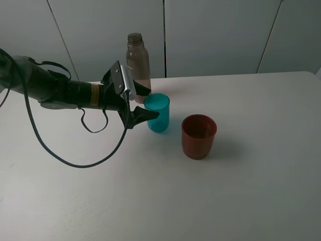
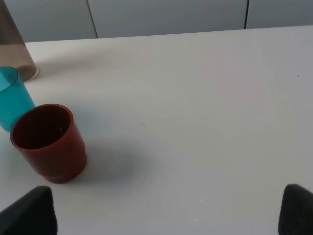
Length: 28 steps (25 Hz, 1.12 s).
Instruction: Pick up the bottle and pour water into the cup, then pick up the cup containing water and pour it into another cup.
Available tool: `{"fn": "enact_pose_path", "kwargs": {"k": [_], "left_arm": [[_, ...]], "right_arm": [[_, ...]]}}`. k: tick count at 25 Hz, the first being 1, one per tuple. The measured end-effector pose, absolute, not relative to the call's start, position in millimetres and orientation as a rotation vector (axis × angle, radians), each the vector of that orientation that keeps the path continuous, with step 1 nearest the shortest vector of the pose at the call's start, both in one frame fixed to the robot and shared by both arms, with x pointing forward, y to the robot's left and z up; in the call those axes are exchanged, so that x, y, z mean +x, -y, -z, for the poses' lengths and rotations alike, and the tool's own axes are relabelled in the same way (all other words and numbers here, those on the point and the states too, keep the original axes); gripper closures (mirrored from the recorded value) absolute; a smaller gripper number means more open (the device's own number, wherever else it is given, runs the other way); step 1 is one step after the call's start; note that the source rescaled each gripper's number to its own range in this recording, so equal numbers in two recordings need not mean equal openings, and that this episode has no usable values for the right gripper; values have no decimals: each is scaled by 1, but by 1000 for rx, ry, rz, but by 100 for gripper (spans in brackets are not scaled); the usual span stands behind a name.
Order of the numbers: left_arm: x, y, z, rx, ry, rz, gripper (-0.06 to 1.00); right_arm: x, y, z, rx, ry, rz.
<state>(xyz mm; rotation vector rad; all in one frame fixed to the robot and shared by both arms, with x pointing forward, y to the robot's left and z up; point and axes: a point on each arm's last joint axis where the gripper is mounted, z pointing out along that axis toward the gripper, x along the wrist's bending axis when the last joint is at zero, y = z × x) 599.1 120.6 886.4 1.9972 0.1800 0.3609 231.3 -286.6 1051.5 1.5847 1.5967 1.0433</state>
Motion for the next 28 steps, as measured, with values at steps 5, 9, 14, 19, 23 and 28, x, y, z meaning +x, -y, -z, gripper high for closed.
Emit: {"fn": "enact_pose_path", "kwargs": {"k": [5,9,14,19,23,28], "left_arm": [[593,-127,-904,1993,-214,-409,-1],[585,-137,-925,1990,-312,-483,-1],[568,-158,-962,1964,-542,-627,-1],[546,-183,-1009,1940,-917,-787,-1],[520,-201,-1039,1913,-1184,-821,-1],[477,-224,-1066,1914,-1469,-781,-1]], "right_arm": [[231,287,-1051,1585,-1597,-1043],[231,287,-1051,1585,-1597,-1043],[231,287,-1051,1585,-1597,-1043],[231,287,-1051,1585,-1597,-1043],[231,287,-1051,1585,-1597,-1043],[231,287,-1051,1585,-1597,-1043]]}}
